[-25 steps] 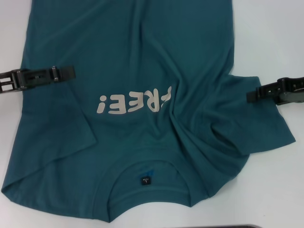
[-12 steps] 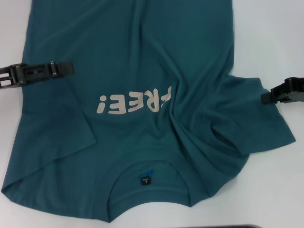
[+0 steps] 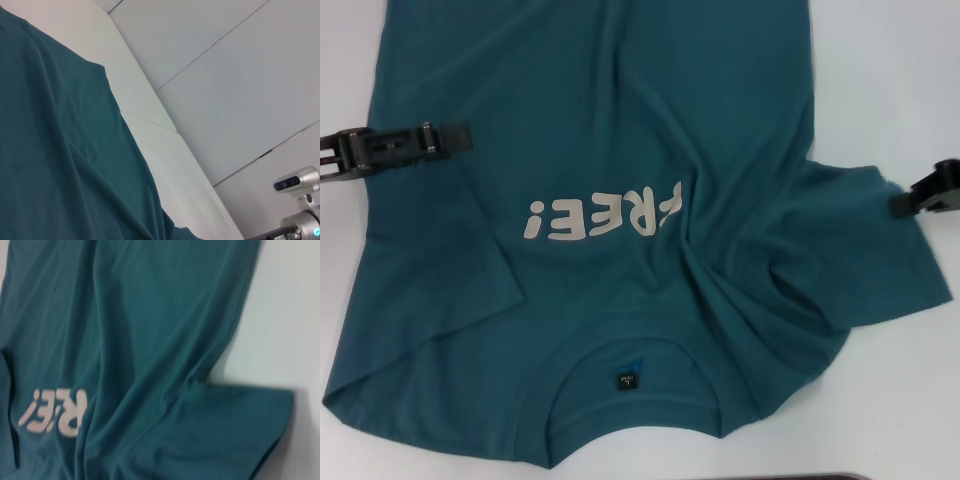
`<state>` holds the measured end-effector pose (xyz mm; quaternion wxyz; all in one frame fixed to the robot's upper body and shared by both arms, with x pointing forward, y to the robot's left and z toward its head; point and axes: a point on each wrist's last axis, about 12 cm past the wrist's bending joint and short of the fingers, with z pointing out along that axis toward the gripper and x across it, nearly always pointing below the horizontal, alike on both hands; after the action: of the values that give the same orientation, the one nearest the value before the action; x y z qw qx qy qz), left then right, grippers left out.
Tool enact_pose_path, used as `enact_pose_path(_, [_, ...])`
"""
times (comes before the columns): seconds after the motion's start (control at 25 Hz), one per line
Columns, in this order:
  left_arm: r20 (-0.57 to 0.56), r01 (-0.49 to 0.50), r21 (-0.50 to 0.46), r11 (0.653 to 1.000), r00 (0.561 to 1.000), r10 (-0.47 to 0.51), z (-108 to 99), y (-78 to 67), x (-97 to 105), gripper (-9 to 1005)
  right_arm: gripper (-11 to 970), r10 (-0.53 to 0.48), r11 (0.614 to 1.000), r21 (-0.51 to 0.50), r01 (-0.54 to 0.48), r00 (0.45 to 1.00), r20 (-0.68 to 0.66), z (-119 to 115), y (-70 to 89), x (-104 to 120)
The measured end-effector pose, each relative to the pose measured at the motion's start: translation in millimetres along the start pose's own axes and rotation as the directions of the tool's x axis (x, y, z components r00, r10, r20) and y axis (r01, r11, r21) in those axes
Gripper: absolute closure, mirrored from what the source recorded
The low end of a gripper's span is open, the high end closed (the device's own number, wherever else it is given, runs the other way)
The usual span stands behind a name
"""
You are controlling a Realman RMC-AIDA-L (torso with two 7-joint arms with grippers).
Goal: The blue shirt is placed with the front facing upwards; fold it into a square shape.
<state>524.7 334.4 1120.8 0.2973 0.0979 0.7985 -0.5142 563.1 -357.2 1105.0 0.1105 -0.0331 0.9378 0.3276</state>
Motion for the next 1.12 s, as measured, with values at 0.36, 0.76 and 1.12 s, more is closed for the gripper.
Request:
enact_pose_path(0.36, [0.019,0.016,-0.001,1.000,1.000,-0.016,-5,1.3,4,91,947,0.009,1.000,-0.016,-0.007,0.995,0.103,-32,3.8,-12])
enact_pose_path(0.76, [0.061,0.045,-0.007,0.999,0.997,-0.044,-14,3.0,7,91,945,-0.008,0.999,-0.042,0.013,0.994,0.111,-33,14.6,-22])
enact_pose_path(1.12, [0.090,0.050,-0.014,0.999,0.995,-0.048,-21,4.0,7,92,944,-0.050,0.992,-0.117,0.054,0.998,0.033,-31,31.2,-19])
